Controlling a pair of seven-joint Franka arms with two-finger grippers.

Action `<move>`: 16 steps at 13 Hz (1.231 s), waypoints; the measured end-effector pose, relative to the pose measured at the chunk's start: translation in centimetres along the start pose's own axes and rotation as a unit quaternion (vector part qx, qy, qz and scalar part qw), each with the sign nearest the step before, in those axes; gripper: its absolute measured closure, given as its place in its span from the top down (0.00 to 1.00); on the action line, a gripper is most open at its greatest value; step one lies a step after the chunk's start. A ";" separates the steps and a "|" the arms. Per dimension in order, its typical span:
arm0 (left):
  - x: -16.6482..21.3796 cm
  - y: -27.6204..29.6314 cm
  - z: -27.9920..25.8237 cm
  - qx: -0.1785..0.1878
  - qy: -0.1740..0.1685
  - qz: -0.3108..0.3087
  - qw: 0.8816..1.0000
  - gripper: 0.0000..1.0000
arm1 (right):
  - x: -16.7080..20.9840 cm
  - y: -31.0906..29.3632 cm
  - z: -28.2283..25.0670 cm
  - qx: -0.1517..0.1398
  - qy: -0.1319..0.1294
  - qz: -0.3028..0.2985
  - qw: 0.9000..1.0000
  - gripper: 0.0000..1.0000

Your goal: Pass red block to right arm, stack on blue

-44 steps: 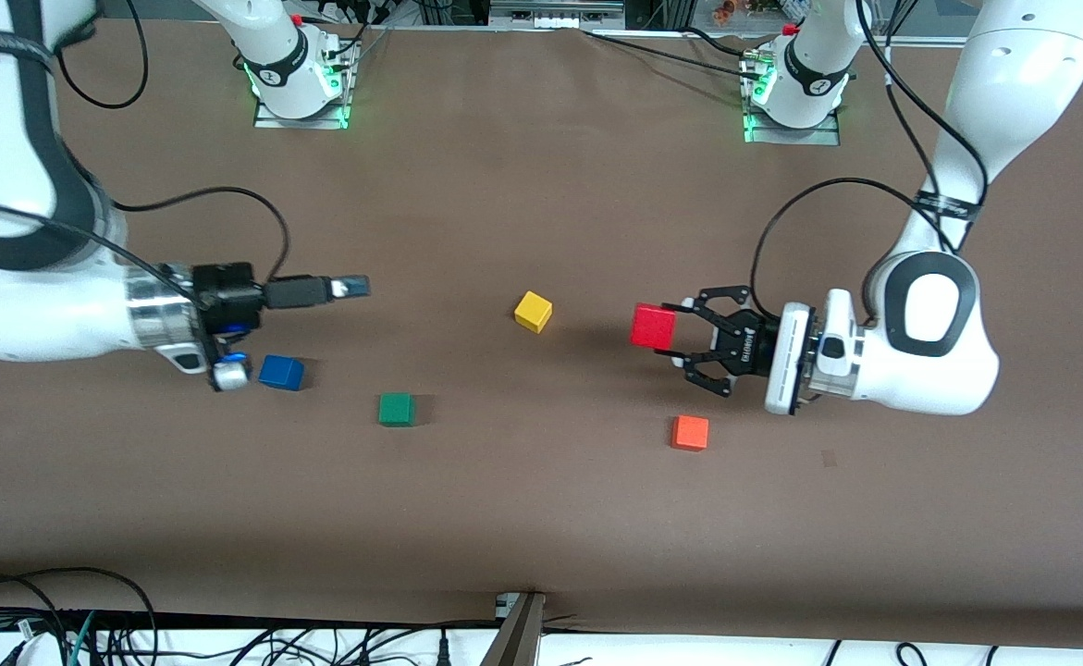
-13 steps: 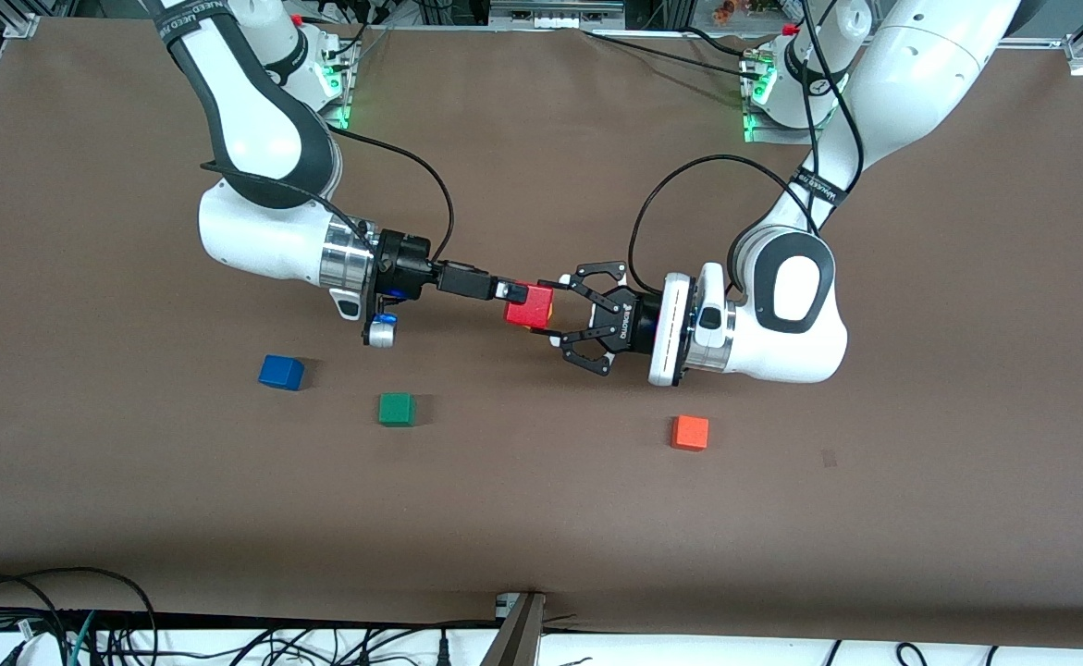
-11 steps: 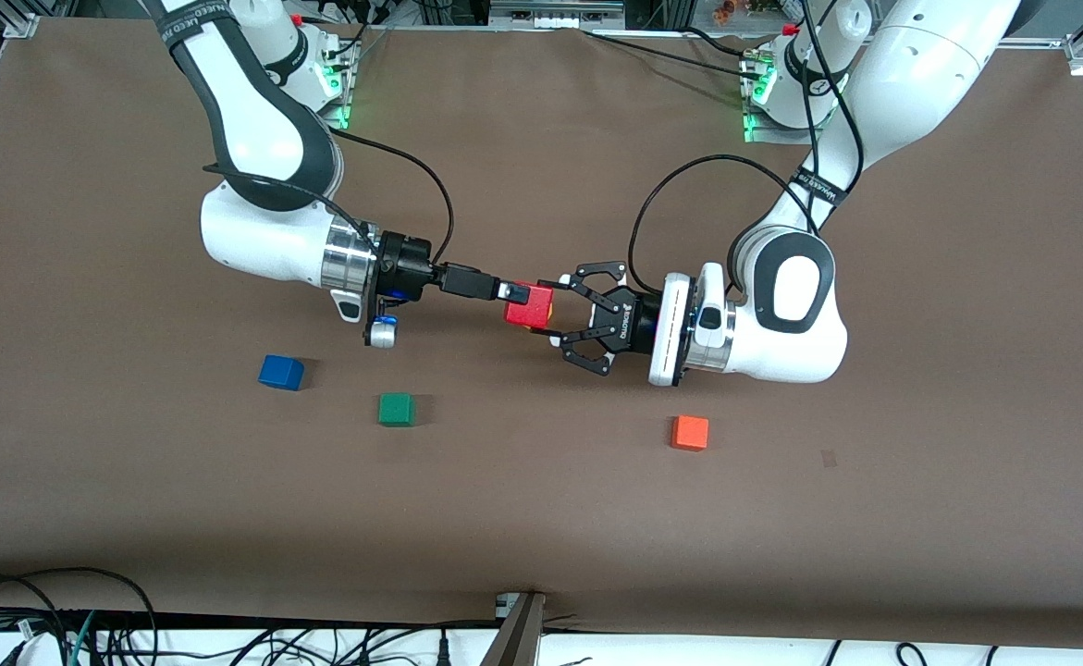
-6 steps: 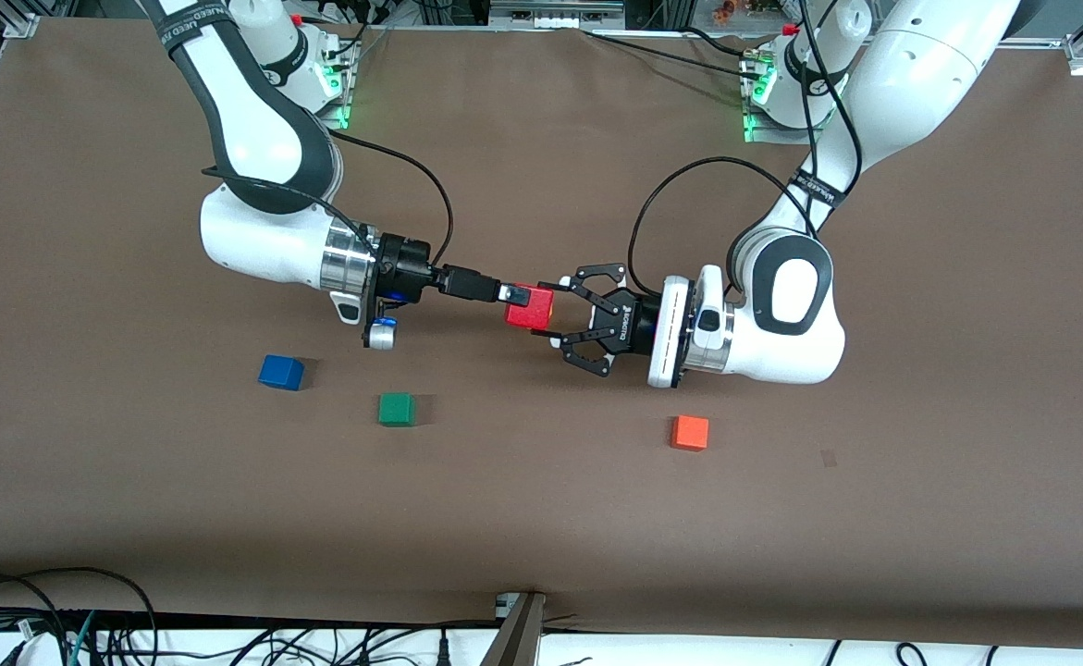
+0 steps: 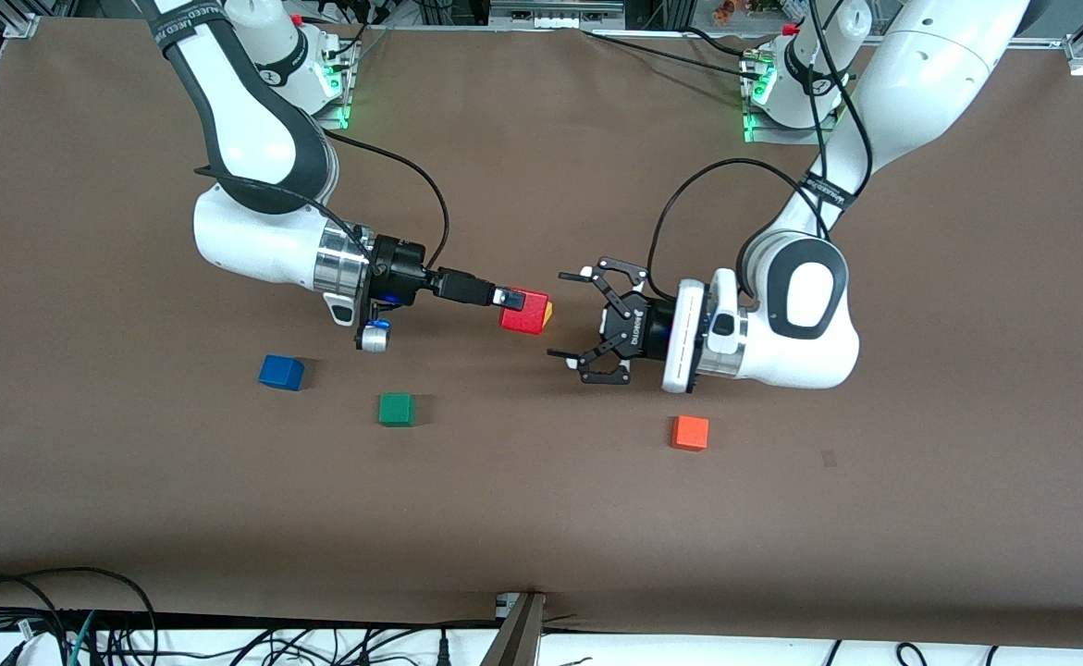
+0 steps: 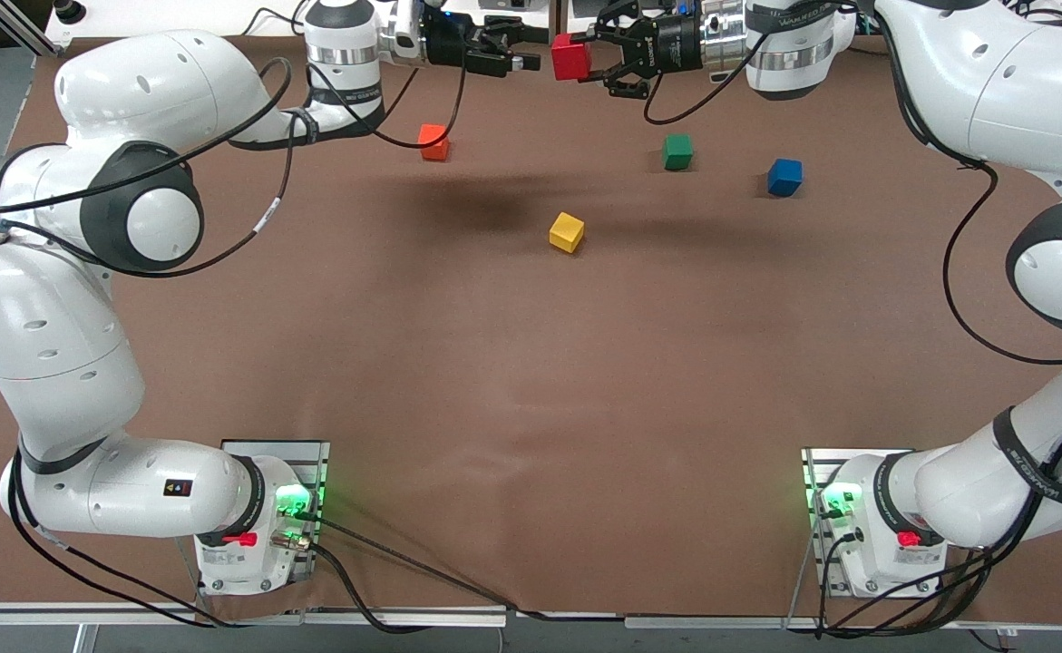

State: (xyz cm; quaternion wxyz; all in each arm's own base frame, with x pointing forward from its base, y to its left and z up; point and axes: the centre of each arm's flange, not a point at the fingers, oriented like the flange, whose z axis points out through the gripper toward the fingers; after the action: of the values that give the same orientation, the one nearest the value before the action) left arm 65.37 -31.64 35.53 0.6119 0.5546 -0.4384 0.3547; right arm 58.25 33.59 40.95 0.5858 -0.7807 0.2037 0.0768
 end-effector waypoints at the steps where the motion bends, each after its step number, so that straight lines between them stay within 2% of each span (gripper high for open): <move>1: 0.0 -0.2 -1.3 -0.002 -0.010 0.007 1.000 1.00 | -0.1 -0.3 -0.3 -0.005 0.002 -0.009 1.000 0.56; 2: 0.1 -0.4 -3.0 -0.001 -0.033 0.018 0.999 1.00 | -0.1 -0.5 -0.8 -0.018 0.005 -0.024 1.000 0.56; 4: 0.9 -0.5 -6.6 0.009 -0.079 0.042 0.996 1.00 | 0.2 -0.4 -1.6 -0.077 0.008 -0.071 0.994 0.56; 6: 1.7 -0.2 -9.7 0.018 -0.142 0.069 0.987 1.00 | 0.5 0.2 -2.0 -0.151 -0.001 -0.126 0.981 0.56; 8: 2.8 0.6 -12.4 0.020 -0.203 0.094 0.974 1.00 | 1.2 1.0 -3.0 -0.222 -0.012 -0.172 0.960 0.56; 10: 4.2 1.9 -15.7 0.019 -0.260 0.112 0.959 1.00 | 2.3 2.3 -4.7 -0.298 -0.027 -0.207 0.931 0.56; 12: 5.5 3.5 -19.3 0.016 -0.308 0.117 0.944 1.00 | 4.4 4.2 -8.1 -0.380 -0.040 -0.219 0.898 0.56; 14: 6.0 4.7 -22.4 0.023 -0.368 0.114 0.923 1.00 | 6.3 6.4 -11.5 -0.465 -0.053 -0.226 0.854 0.56; 16: 6.4 5.6 -24.7 0.040 -0.423 0.101 0.900 1.00 | 7.8 8.6 -13.7 -0.535 -0.065 -0.225 0.812 0.56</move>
State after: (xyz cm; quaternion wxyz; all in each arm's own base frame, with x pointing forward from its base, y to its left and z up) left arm 66.03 -6.83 43.54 0.3072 0.6295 -0.6946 0.1639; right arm 60.19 16.91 34.72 0.0882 -0.9879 -0.0899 0.0906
